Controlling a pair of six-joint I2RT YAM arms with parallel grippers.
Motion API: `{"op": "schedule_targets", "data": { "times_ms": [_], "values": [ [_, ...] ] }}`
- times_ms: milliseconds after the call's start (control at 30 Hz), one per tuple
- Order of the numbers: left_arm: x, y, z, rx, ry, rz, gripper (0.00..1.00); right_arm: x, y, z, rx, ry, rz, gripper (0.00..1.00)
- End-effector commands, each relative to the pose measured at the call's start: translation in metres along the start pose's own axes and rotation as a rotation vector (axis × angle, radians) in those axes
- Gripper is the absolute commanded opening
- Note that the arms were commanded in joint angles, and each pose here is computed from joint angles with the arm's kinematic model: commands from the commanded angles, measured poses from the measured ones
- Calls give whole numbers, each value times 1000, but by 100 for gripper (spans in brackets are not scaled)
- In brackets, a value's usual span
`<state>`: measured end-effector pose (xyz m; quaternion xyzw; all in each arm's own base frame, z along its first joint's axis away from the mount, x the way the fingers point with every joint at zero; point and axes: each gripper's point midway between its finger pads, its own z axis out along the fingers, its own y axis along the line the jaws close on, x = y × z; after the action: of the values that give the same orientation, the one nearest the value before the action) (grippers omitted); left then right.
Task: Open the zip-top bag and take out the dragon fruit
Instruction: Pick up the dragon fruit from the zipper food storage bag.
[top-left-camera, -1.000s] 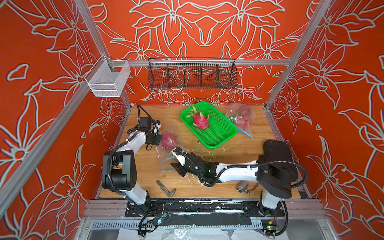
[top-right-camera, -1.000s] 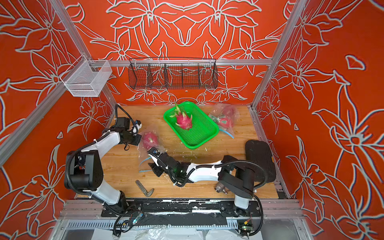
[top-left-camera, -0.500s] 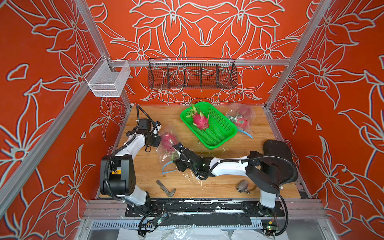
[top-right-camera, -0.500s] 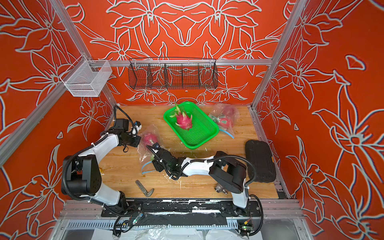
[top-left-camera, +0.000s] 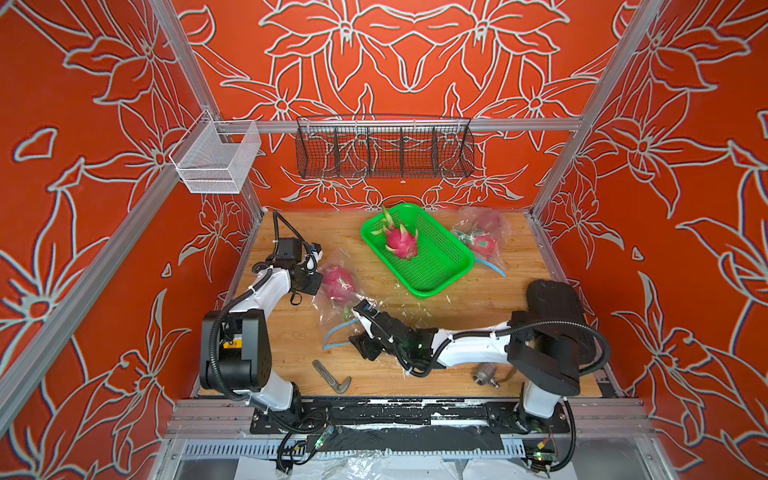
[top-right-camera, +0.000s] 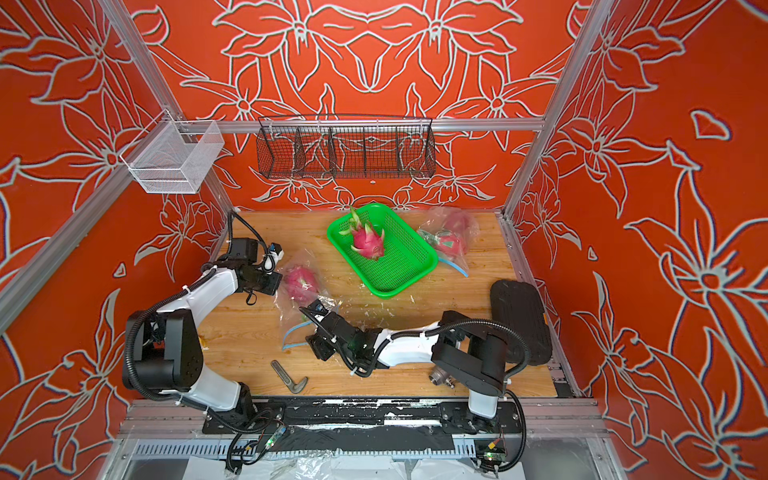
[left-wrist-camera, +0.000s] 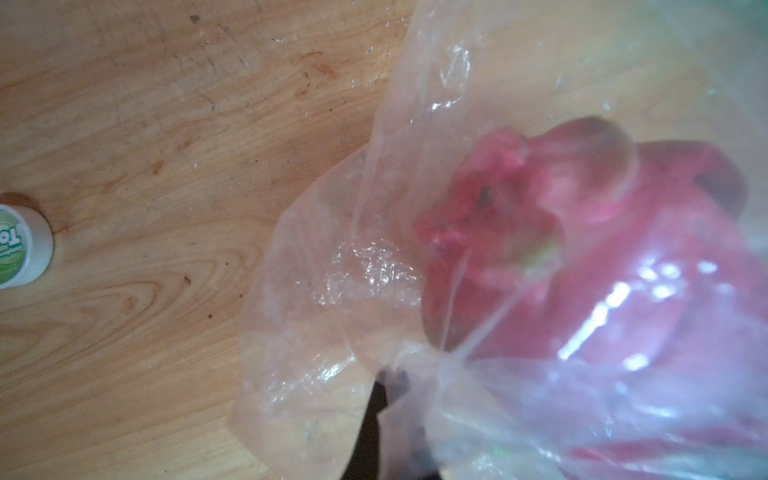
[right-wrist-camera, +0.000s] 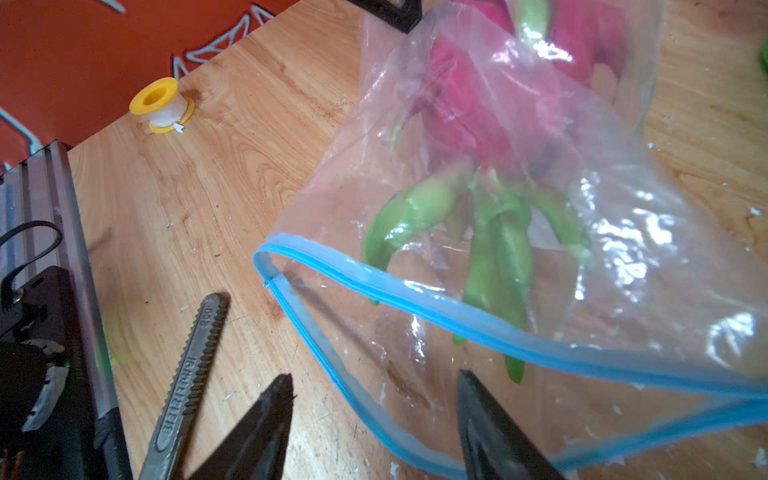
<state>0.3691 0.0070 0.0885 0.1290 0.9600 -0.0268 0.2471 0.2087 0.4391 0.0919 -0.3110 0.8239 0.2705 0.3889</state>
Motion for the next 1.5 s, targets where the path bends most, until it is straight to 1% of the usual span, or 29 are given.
{"op": "schedule_targets", "data": {
  "times_ms": [0, 133, 333, 500, 633, 700, 767, 867, 933, 1133, 1333, 1367, 1400, 1433, 1467],
  "values": [
    [0, -2, -3, 9, 6, 12, 0, 0, -7, 8, 46, -18, 33, 66],
    [0, -3, -5, 11, 2, 14, 0, -13, -20, 21, 128, -69, 16, 70],
    [1, -4, -7, 12, 1, 22, 0, -38, -21, 44, 150, -107, -8, 77],
    [2, -6, -7, 16, -1, 31, 0, -53, -31, 52, 184, -138, -6, 76],
    [3, -6, -5, 17, -2, 32, 0, -55, -40, 58, 206, -141, 4, 64],
    [3, -6, -4, 18, 0, 32, 0, -56, -40, 60, 207, -146, 3, 52],
    [4, -5, -2, 13, 3, 34, 0, -57, -39, 61, 199, -148, -3, 34],
    [4, -2, 0, 2, 7, 35, 0, -59, -36, 58, 178, -158, -10, 10],
    [4, -2, 1, -1, 4, 34, 0, -59, -31, 54, 148, -165, -15, 0],
    [2, 0, 1, -8, -4, 18, 0, -53, -4, 36, 18, -160, -78, 0],
    [0, 4, -5, -23, -10, 31, 0, -30, 0, 8, -12, -154, -170, 0],
    [-1, 6, -6, -25, -7, 32, 2, -28, 0, 1, -20, -161, -186, 0],
    [1, 6, -6, -19, 4, 35, 18, -27, -1, -3, -18, -165, -195, 0],
    [3, 2, -8, 2, 19, 47, 49, -26, -4, -5, -9, -161, -203, 0],
    [7, -7, -13, 52, 38, 67, 72, -25, -4, -6, -6, -150, -219, 0]
  ]
}}
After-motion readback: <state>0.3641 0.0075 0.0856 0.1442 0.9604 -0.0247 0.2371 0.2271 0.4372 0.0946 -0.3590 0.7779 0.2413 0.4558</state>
